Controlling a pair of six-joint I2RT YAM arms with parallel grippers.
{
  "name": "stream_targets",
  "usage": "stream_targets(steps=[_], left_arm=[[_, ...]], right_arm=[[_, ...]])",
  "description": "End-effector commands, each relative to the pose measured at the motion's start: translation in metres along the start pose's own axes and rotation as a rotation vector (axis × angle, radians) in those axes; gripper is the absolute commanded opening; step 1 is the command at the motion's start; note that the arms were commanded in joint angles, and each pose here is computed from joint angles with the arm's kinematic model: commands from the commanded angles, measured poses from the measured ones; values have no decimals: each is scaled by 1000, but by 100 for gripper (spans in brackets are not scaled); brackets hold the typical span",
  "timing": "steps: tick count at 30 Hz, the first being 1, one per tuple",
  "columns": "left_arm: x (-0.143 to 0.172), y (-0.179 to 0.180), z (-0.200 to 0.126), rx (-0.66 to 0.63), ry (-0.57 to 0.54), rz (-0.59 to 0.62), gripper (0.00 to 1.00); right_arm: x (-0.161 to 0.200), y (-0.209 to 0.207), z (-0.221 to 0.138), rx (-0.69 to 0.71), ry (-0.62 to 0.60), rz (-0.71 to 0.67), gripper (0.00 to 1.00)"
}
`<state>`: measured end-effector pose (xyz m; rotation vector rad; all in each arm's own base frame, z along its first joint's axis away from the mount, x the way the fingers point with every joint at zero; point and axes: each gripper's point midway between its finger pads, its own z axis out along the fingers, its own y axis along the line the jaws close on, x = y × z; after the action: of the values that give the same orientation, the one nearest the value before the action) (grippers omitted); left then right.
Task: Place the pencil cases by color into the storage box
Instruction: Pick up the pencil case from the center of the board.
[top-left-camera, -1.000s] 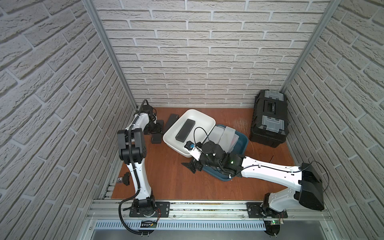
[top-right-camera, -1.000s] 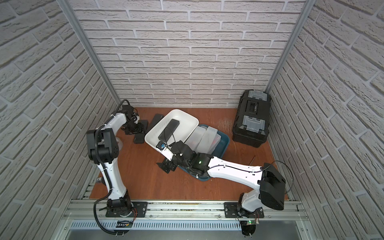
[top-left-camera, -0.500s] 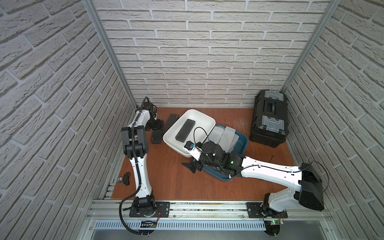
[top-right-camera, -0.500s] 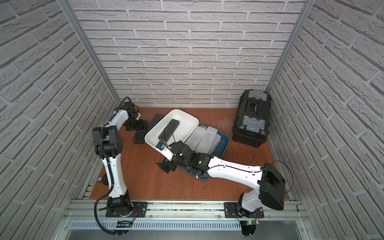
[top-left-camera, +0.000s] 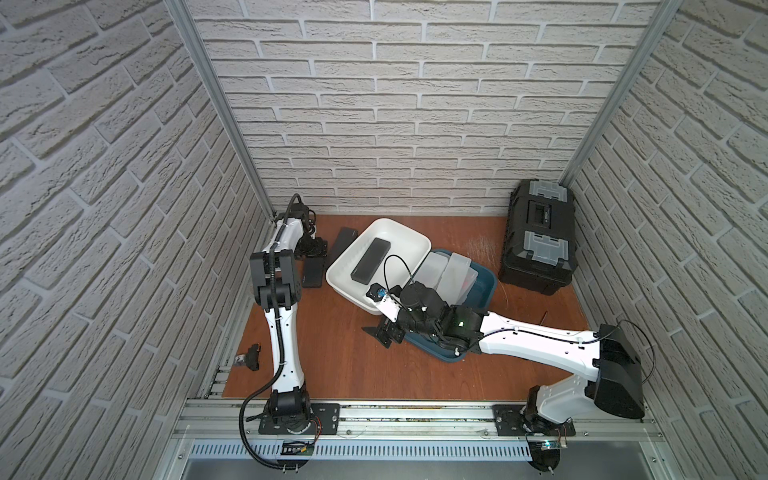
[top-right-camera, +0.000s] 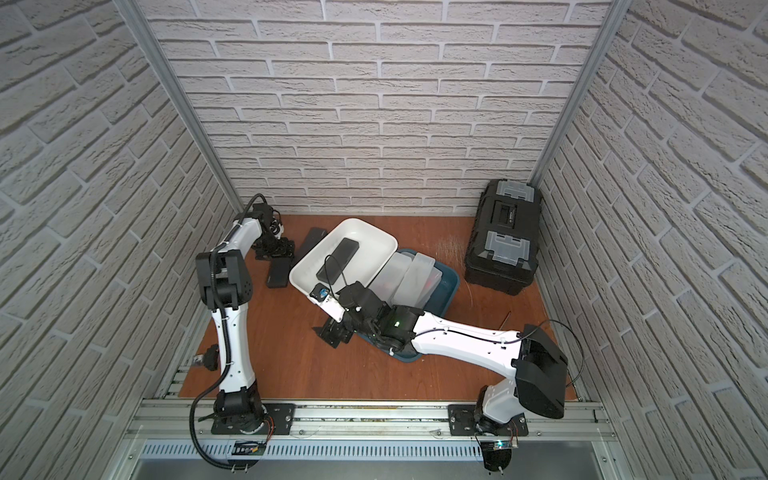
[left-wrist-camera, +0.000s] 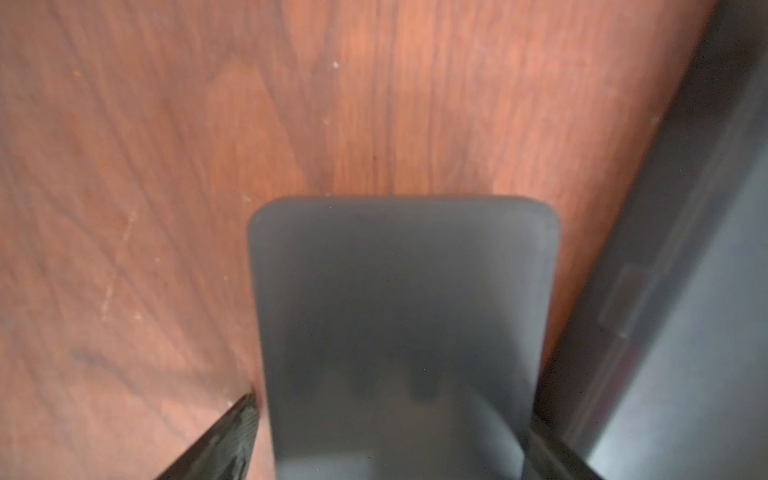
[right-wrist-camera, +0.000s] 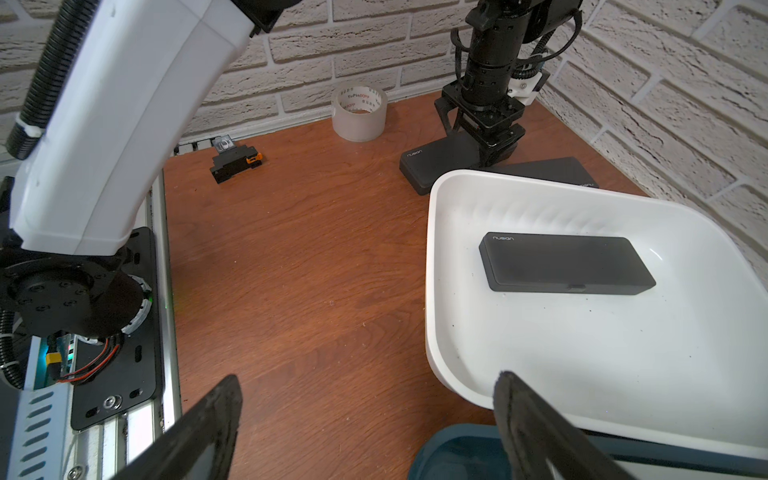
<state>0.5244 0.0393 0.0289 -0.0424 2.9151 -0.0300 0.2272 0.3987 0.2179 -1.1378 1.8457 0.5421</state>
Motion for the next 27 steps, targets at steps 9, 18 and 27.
stream_targets(steps=[9,18,27], left_arm=[[21,4,3,-3,61,-10,77],[-8,0,-69,19,-114,-45,71],[-24,-18,-147,53,-267,-23,72]], right_arm=[[-19,4,-3,-2,-49,2,95],[-22,6,-8,-8,-71,8,95],[-26,8,-16,5,-97,3,94]])
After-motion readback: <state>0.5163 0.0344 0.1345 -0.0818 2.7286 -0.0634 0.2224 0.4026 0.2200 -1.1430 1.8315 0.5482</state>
